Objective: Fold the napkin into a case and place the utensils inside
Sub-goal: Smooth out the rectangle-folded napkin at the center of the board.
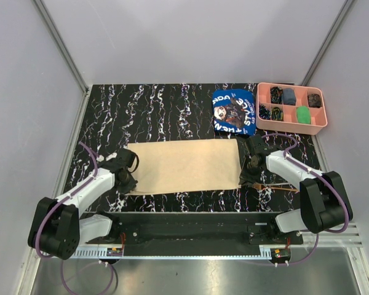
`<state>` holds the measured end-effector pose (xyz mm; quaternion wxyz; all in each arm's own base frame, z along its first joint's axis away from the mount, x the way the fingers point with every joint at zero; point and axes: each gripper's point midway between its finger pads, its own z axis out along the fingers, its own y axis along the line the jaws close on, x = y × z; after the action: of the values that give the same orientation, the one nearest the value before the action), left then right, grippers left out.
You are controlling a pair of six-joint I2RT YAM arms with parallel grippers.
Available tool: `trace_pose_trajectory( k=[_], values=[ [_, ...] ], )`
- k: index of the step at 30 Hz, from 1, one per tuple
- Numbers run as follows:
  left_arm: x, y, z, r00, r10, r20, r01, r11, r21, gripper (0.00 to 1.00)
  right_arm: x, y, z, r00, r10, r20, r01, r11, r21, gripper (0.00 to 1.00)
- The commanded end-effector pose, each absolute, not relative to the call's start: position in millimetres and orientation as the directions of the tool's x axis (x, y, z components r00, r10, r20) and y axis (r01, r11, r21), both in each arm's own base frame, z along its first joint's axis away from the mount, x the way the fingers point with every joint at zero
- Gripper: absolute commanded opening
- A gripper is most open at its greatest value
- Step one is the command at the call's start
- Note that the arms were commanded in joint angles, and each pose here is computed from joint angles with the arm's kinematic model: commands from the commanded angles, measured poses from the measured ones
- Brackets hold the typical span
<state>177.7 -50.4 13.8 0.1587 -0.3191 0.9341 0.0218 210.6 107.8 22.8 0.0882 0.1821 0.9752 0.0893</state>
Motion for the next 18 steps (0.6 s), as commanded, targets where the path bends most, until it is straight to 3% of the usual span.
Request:
trace_pose_trajectory(
  k=[1, 5, 18],
  values=[
    [197, -43, 21, -0.719, -0.571, -0.395, -0.599, 0.798, -0.062, 0.09, 213, 114, 27, -0.922, 0.357, -0.151, 0.316, 0.918, 0.241, 0.00],
    [200, -41, 35, -0.715, -0.559, -0.420, -0.586, 0.807, -0.077, 0.00, 218, 109, 37, -0.920, 0.347, -0.183, 0.304, 0.925, 0.229, 0.00],
    [202, -28, 81, -0.665, -0.547, -0.508, -0.591, 0.802, -0.090, 0.00, 217, 118, 64, -0.929, 0.317, -0.191, 0.255, 0.923, 0.288, 0.00]
  ],
)
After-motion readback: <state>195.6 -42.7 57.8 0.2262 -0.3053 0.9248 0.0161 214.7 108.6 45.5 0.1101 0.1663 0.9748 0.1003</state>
